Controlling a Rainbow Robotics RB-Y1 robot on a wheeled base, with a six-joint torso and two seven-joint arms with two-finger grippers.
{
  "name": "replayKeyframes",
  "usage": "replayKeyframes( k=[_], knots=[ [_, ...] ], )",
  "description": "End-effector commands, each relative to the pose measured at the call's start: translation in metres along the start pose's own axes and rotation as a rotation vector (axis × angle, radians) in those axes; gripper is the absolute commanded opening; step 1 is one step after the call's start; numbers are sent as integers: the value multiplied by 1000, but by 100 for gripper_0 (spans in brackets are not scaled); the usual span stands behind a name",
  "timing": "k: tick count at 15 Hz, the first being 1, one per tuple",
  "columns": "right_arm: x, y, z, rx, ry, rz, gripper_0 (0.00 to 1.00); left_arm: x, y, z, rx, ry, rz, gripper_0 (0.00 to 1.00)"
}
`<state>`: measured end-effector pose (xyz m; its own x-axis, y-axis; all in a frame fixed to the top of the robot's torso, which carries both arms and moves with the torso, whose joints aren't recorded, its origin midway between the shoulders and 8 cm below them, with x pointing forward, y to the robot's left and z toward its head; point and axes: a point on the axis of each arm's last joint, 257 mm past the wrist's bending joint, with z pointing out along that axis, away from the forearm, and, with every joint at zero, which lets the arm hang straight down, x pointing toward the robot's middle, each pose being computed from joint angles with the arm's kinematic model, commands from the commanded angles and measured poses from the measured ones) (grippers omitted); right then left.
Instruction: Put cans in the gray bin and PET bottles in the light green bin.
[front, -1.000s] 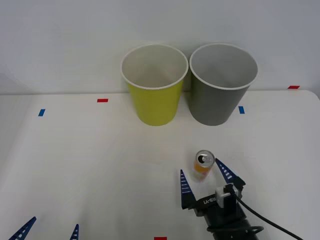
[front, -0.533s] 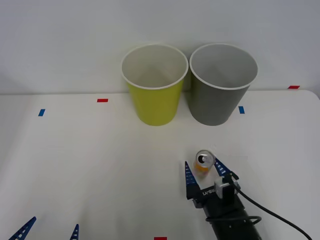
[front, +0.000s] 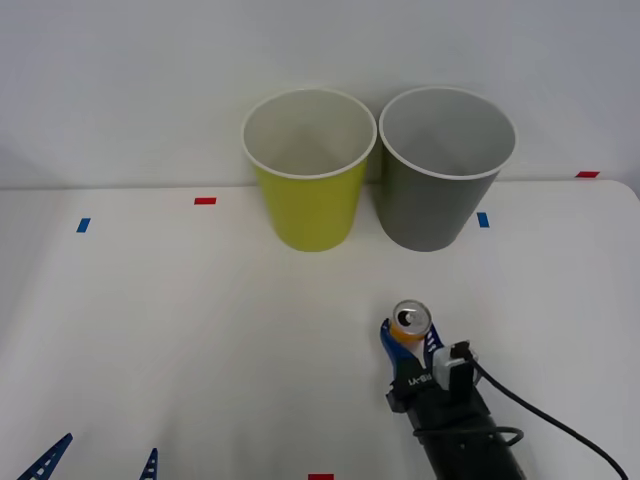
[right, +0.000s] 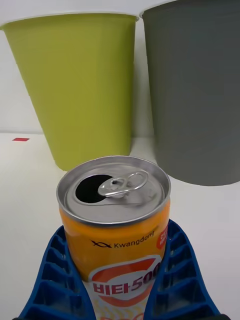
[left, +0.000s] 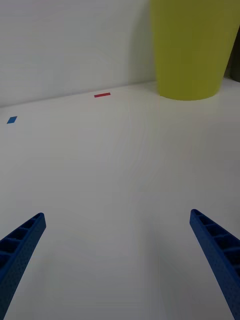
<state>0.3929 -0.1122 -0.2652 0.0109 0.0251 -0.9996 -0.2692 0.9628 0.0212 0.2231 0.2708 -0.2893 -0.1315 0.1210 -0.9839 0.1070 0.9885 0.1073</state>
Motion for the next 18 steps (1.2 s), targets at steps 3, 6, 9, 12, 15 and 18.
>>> replayKeyframes(
  k=[3, 6, 9, 12, 15, 18],
  knots=[
    [-42, -10, 1, 30, 126, 38, 12, 0, 0, 0, 0, 0, 0, 100],
    [-69, -14, 6, 30, 174, 45, 11, 0, 0, 0, 0, 0, 0, 100],
    [-96, -21, 10, 39, 217, 47, 11, 0, 0, 0, 0, 0, 0, 100],
    [-115, -22, 18, 37, 227, 66, 9, 0, 0, 0, 0, 0, 0, 100],
    [-142, -24, 17, 32, 245, 56, 9, 0, 0, 0, 0, 0, 0, 100],
    [-166, -24, 17, 22, 230, 49, 8, 0, 0, 0, 0, 0, 0, 100]
  ],
)
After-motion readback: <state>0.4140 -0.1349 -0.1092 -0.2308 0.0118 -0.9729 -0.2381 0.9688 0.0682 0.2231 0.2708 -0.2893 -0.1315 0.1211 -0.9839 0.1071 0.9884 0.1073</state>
